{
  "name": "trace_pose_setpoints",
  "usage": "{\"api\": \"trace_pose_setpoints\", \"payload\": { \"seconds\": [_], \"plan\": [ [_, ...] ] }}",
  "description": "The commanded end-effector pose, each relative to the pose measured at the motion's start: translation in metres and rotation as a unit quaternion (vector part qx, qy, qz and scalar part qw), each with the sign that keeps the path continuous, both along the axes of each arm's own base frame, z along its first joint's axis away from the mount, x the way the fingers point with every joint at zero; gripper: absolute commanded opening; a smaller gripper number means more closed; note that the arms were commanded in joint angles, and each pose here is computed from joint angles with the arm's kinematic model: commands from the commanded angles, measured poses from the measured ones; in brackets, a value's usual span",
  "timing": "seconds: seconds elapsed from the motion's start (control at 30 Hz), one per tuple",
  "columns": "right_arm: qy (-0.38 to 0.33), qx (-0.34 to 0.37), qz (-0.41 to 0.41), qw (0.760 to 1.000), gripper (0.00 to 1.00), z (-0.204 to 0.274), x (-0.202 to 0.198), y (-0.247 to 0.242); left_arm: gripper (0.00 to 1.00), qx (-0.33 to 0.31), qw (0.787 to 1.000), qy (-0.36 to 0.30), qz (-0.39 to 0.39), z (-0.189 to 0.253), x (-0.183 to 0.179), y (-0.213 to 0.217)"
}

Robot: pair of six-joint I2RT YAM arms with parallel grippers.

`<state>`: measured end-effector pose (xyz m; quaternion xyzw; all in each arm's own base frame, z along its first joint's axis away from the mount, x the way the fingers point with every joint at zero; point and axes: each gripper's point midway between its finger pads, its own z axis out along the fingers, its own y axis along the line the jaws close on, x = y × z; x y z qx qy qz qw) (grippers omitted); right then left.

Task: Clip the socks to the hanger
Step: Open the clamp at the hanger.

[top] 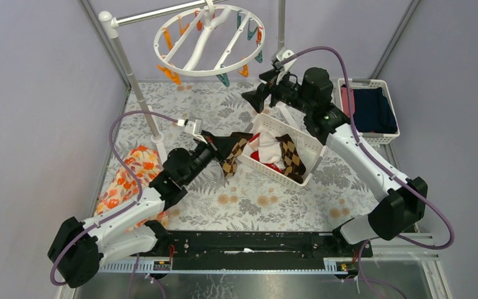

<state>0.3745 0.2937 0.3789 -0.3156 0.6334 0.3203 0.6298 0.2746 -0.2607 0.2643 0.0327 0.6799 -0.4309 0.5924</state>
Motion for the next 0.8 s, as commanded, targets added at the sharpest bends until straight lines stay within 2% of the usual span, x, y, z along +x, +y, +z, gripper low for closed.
{"api": "trace_pose_setpoints", "payload": {
  "seconds": [0.0,0.1,0.23,0.37,0.77],
  "plan": [
    [-0.123,-0.028,0.033,0.991,0.94,0.029,0.004,0.007,0.00,-0.013,1.000,-0.004,-0.007,0.004,-0.008,0.006],
    [-0.160,-0.017,0.068,0.985,0.92,0.035,-0.002,0.017,0.00,-0.016,1.000,-0.005,-0.005,0.005,-0.009,0.008],
    [-0.180,-0.012,0.050,0.982,0.90,0.040,0.011,0.018,0.00,-0.021,1.000,-0.004,-0.006,0.005,-0.009,0.009],
    [-0.209,0.011,0.082,0.974,0.86,0.047,0.003,0.027,0.00,-0.026,1.000,-0.005,-0.004,0.006,-0.010,0.011],
    [-0.226,0.062,0.094,0.968,0.71,0.059,0.009,0.037,0.00,-0.031,0.999,-0.003,-0.004,0.005,-0.011,0.013]
  ]
}}
